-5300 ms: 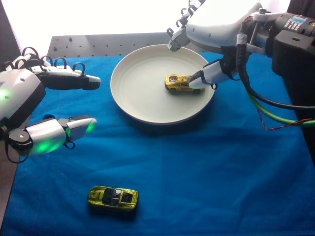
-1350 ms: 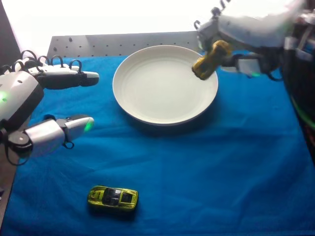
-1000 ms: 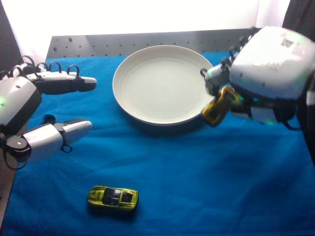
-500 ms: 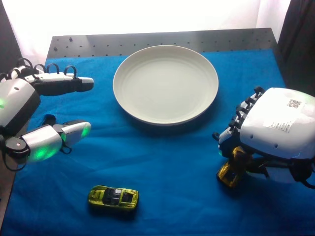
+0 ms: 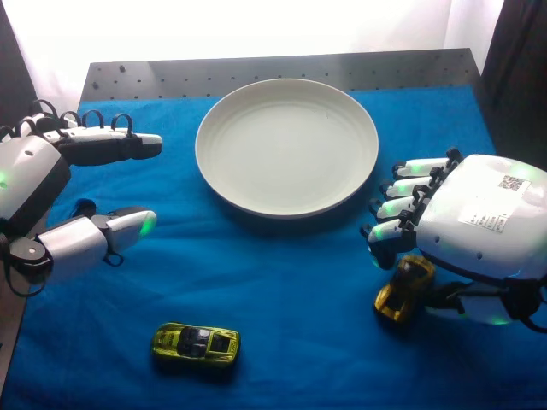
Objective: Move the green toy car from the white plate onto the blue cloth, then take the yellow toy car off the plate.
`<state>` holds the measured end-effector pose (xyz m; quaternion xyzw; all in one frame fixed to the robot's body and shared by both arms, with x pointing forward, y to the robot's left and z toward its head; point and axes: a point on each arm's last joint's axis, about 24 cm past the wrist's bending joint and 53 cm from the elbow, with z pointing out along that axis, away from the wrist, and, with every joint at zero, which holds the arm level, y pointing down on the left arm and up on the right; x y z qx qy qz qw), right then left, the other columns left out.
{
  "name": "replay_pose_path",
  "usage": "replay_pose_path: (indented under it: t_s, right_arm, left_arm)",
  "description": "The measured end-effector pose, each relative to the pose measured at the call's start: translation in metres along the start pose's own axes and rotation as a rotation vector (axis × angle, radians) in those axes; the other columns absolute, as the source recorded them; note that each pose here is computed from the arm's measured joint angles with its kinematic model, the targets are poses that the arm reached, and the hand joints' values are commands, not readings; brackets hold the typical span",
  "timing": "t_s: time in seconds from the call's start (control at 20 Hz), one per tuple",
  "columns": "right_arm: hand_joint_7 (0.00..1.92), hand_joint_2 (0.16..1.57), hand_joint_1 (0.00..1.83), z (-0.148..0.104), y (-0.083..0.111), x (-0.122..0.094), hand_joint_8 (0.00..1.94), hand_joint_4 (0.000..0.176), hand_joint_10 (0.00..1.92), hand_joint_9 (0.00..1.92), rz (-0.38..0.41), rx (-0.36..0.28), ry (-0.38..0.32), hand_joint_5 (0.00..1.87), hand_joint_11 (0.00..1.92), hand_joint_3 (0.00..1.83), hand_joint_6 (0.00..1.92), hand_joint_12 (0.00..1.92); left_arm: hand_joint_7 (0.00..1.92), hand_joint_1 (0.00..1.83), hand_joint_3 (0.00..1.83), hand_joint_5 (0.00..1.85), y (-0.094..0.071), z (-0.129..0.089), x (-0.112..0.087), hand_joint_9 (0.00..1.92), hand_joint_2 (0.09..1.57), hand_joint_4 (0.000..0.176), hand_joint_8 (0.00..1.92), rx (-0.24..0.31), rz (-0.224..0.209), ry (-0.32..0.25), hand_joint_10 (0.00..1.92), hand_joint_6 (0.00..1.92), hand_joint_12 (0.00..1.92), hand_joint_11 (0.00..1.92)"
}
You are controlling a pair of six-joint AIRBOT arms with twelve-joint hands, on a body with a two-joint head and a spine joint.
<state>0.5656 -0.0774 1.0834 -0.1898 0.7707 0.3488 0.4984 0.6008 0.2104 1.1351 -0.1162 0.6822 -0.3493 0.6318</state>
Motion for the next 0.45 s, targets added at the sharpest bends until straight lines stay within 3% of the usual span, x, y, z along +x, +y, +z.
replay_pose_path:
  t_s: [0.1, 0.2, 0.3, 0.35, 0.4, 0.45]
  right_arm:
    - [0.63, 0.88, 1.1, 0.0, 0.002, -0.002, 0.47, 0.0, 0.9, 0.47, 0.003, -0.004, -0.01, 0.61, 0.22, 0.0, 0.5, 1.55]
    - [0.64, 0.87, 1.07, -0.002, 0.004, -0.005, 0.53, 0.0, 0.97, 0.48, 0.005, -0.007, -0.019, 0.61, 0.27, 0.0, 0.52, 1.55]
    - [0.58, 0.9, 1.06, -0.005, 0.004, -0.012, 0.72, 0.0, 1.1, 0.44, -0.002, -0.009, -0.039, 0.6, 0.25, 0.0, 0.55, 1.6]
    - [0.56, 0.92, 1.05, -0.007, 0.003, -0.017, 0.85, 0.0, 1.19, 0.44, -0.002, -0.007, -0.055, 0.58, 0.27, 0.01, 0.63, 1.65]
    - [0.53, 0.94, 1.01, -0.011, 0.002, -0.024, 0.96, 0.0, 1.27, 0.45, -0.008, -0.005, -0.073, 0.54, 0.3, 0.01, 0.73, 1.69]
    - [0.49, 0.98, 0.95, -0.013, 0.001, -0.029, 1.12, 0.0, 1.38, 0.46, -0.013, -0.003, -0.088, 0.49, 0.39, 0.02, 0.93, 1.76]
  left_arm:
    - [0.51, 0.76, 0.0, 0.66, 0.0, 0.0, 0.0, 0.44, 1.18, 0.147, 0.0, -0.002, -0.001, 0.0, 0.0, 0.01, 0.95, 0.0]
    - [0.5, 0.76, 0.0, 0.66, 0.001, -0.001, 0.001, 0.45, 1.18, 0.148, 0.0, -0.003, 0.001, 0.002, 0.01, 0.01, 1.05, 0.0]
    - [0.51, 0.76, 0.0, 0.67, 0.002, -0.001, 0.0, 0.46, 1.18, 0.143, 0.0, -0.008, -0.001, -0.001, 0.01, 0.01, 1.08, 0.0]
    - [0.51, 0.77, 0.0, 0.67, 0.002, -0.001, -0.001, 0.46, 1.18, 0.148, 0.0, -0.007, -0.001, -0.003, 0.01, 0.01, 1.07, 0.0]
    - [0.51, 0.78, 0.0, 0.67, 0.002, -0.001, -0.001, 0.46, 1.18, 0.136, 0.0, -0.008, -0.001, -0.003, 0.01, 0.0, 1.1, 0.0]
    - [0.51, 0.78, 0.0, 0.67, 0.002, -0.001, -0.001, 0.46, 1.18, 0.137, 0.0, -0.007, -0.001, -0.005, 0.01, 0.0, 1.05, 0.0]
